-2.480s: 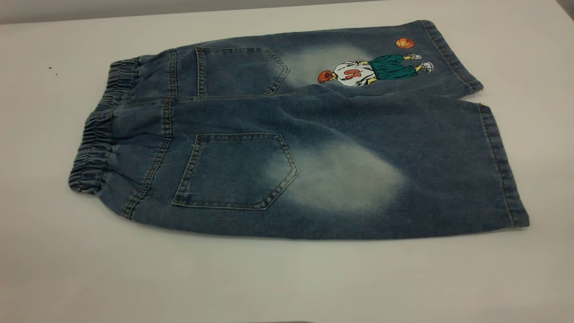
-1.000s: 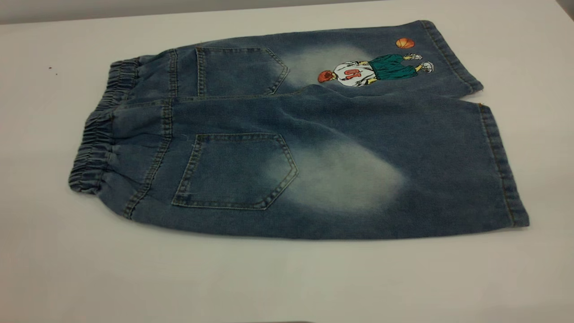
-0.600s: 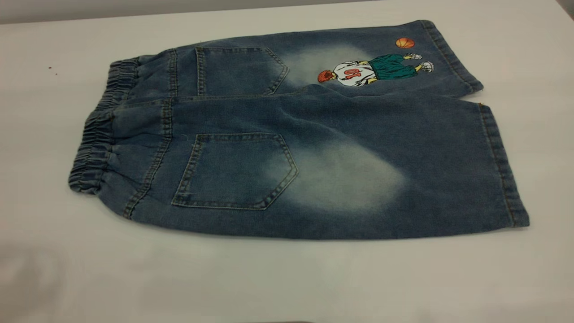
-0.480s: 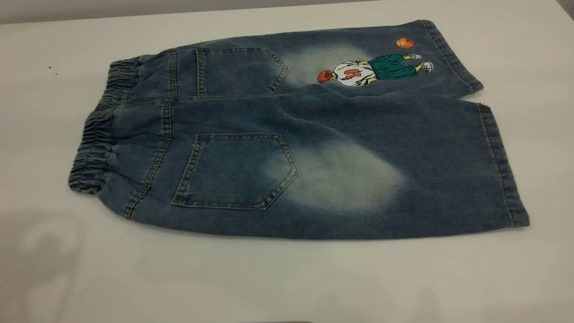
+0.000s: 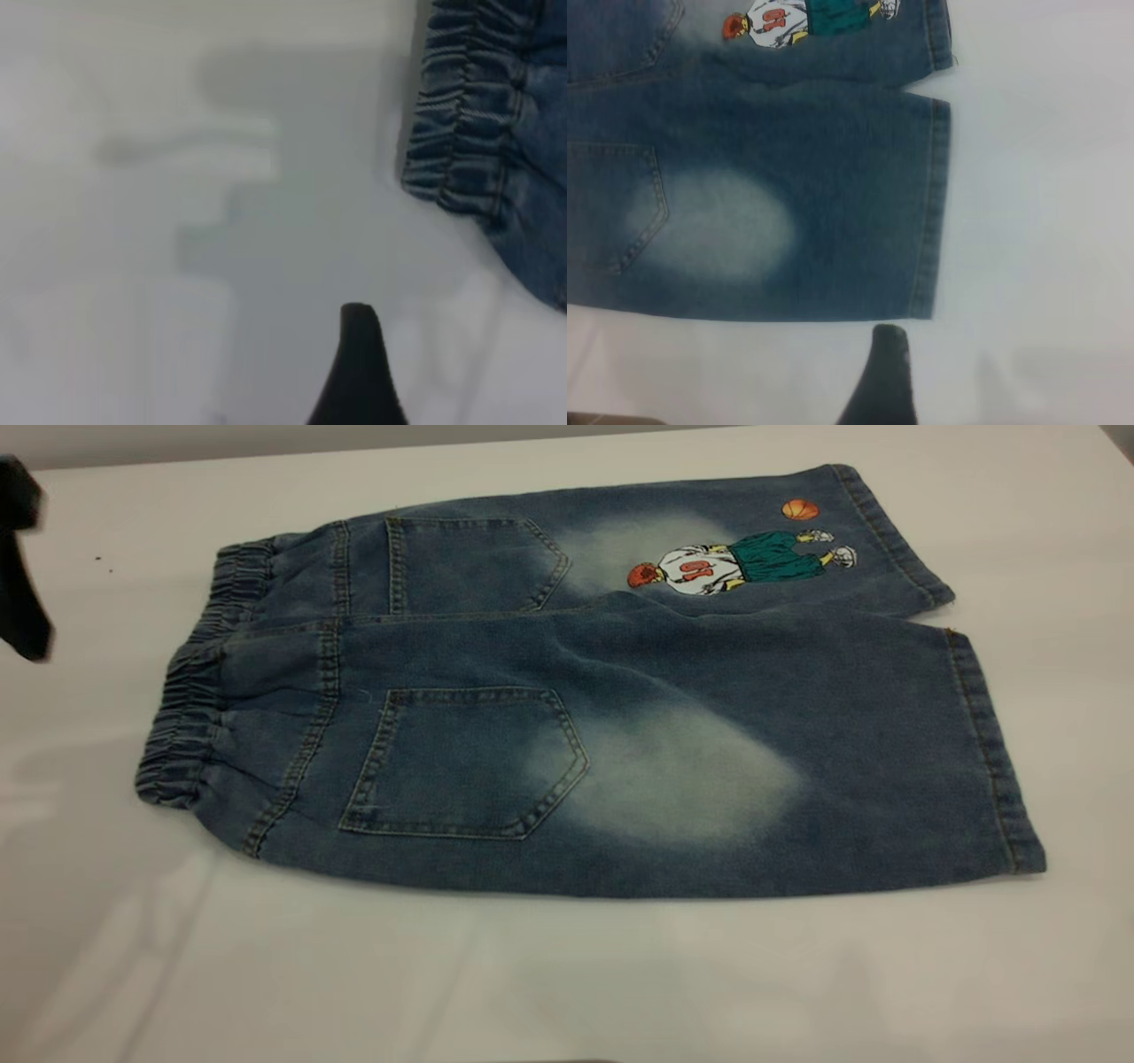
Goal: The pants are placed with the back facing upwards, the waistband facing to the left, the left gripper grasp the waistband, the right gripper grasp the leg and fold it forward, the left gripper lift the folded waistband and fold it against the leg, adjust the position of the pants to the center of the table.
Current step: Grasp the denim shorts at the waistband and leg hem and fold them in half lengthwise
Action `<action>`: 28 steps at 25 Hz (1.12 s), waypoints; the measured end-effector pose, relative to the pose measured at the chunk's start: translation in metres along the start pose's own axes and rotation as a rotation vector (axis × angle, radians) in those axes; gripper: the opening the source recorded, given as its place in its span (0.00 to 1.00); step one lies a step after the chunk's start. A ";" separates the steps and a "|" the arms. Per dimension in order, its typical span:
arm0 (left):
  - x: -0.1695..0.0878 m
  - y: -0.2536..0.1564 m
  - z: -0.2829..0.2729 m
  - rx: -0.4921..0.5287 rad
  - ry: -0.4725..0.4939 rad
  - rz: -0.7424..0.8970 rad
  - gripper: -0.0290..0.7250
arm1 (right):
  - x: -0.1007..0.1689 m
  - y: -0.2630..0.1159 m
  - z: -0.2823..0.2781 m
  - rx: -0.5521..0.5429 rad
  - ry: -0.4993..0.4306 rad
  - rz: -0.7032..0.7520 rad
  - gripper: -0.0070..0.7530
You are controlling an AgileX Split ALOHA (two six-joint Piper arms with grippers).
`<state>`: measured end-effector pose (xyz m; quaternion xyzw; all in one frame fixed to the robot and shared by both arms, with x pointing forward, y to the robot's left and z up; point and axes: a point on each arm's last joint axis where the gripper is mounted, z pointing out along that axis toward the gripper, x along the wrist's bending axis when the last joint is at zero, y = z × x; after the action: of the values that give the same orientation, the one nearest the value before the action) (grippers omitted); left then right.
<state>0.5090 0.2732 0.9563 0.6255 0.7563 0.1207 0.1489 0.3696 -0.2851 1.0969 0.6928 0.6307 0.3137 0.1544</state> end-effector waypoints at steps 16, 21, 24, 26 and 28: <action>-0.005 -0.006 0.083 0.076 0.003 0.015 0.71 | 0.000 0.001 0.000 -0.012 0.001 -0.001 0.78; -0.006 -0.008 0.097 0.073 -0.003 0.017 0.71 | 0.000 0.001 0.000 -0.012 0.001 -0.001 0.78; -0.008 -0.008 0.104 0.056 -0.013 0.022 0.71 | 0.000 0.001 0.000 -0.012 0.001 -0.001 0.78; -0.010 -0.009 0.109 0.050 -0.020 0.031 0.71 | 0.000 0.001 0.000 -0.012 0.001 -0.001 0.78; -0.012 -0.011 0.114 0.050 -0.024 0.036 0.71 | 0.000 0.001 0.000 -0.012 0.001 -0.001 0.78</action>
<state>0.5439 0.2590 0.8477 0.6440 0.7458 0.0970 0.1398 0.3708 -0.2852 1.0975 0.6914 0.6292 0.3179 0.1584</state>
